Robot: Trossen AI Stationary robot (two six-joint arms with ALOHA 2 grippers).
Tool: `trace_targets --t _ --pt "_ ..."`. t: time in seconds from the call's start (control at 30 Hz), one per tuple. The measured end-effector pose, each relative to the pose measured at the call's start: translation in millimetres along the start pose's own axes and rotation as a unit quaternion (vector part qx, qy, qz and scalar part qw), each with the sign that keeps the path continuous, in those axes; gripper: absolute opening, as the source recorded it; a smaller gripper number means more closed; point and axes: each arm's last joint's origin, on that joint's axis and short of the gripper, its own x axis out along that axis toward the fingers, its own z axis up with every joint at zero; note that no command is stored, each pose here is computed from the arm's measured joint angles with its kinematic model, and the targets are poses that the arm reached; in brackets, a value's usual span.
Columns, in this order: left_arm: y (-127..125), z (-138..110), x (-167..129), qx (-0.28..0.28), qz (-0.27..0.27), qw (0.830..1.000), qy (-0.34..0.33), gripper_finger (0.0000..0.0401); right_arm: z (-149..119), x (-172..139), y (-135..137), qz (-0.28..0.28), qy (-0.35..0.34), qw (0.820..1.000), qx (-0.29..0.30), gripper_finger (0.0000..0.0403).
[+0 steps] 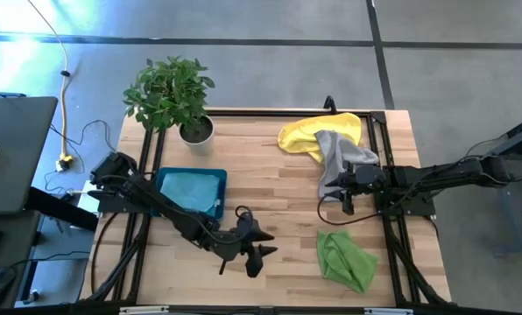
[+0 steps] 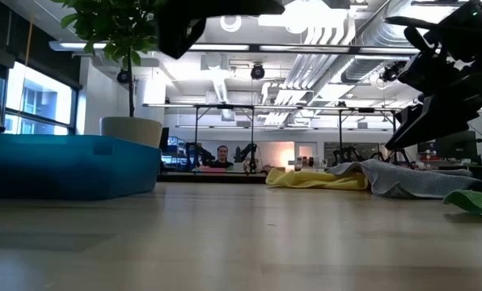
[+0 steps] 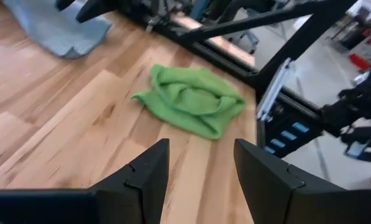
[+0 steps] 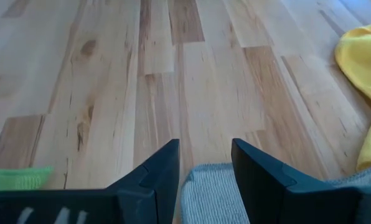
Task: Fold microfiber towels
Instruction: Fold the gray towel on the table
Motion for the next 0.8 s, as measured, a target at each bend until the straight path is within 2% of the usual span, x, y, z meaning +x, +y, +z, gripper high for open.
trace_targets --t 0.37,0.43,0.53,0.63,0.8 --pt "0.5 2.5 1.6 0.005 -0.001 1.0 -0.007 0.017 3.6 0.0 -0.1 -0.006 -0.019 1.0 -0.009 0.0138" --pt "0.6 2.6 1.7 0.007 -0.001 1.0 -0.008 0.017 8.8 -0.3 0.4 -0.001 -0.045 0.999 0.006 0.0138" --pt "0.5 2.6 1.6 0.016 -0.001 1.0 -0.008 0.017 19.8 -2.1 3.1 0.044 -0.098 0.992 0.064 0.0138" --pt "0.5 2.6 1.6 0.018 -0.001 1.0 -0.008 0.017 27.4 -4.2 5.6 0.083 -0.134 0.985 0.063 0.0138" --pt "0.6 2.7 1.7 0.018 0.0 1.0 -0.009 0.017 41.8 -9.6 5.3 0.08 -0.212 0.97 0.084 0.0138"
